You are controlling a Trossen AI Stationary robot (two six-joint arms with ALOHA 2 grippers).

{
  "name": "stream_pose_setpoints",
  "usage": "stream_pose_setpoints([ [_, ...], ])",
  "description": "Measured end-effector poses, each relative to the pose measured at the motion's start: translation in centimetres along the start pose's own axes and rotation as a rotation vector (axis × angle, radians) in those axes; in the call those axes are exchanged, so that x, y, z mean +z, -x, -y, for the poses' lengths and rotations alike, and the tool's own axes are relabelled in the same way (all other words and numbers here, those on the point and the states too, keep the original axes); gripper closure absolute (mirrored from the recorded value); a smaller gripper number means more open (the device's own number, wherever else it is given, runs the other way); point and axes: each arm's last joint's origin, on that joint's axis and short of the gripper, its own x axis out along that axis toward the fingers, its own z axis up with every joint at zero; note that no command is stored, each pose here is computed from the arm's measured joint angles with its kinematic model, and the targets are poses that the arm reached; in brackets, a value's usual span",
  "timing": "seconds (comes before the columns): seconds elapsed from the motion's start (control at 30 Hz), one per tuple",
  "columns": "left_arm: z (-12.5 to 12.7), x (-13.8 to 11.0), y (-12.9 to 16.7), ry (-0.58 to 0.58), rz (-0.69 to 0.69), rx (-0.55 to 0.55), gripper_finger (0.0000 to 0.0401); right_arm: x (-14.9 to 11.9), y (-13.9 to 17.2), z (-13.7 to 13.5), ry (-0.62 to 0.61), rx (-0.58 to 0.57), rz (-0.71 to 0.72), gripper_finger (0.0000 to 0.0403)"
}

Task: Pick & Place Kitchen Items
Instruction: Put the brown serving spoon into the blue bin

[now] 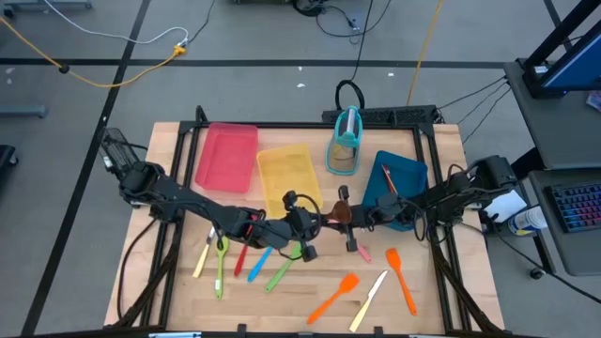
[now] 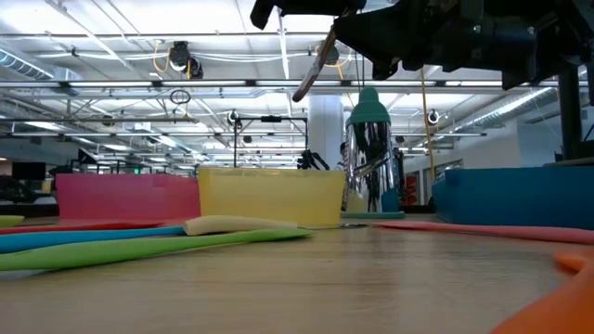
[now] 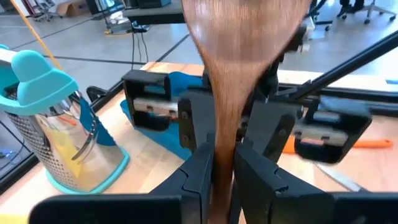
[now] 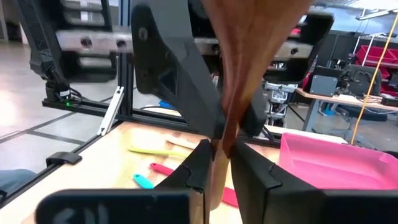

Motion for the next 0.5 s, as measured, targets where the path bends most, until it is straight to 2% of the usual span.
stream_pose_setpoints([
  [0.23,0.0,-0.2,0.0,-0.016,-0.021,0.006,0.0332,0.3,1.1,0.1,0.0,-0.008,-0.02,0.0364],
  [0.5,-0.3,-0.3,0.0,-0.023,-0.016,0.08,0.0332,0.0,4.6,0.6,-0.001,-0.171,-0.075,0.036],
])
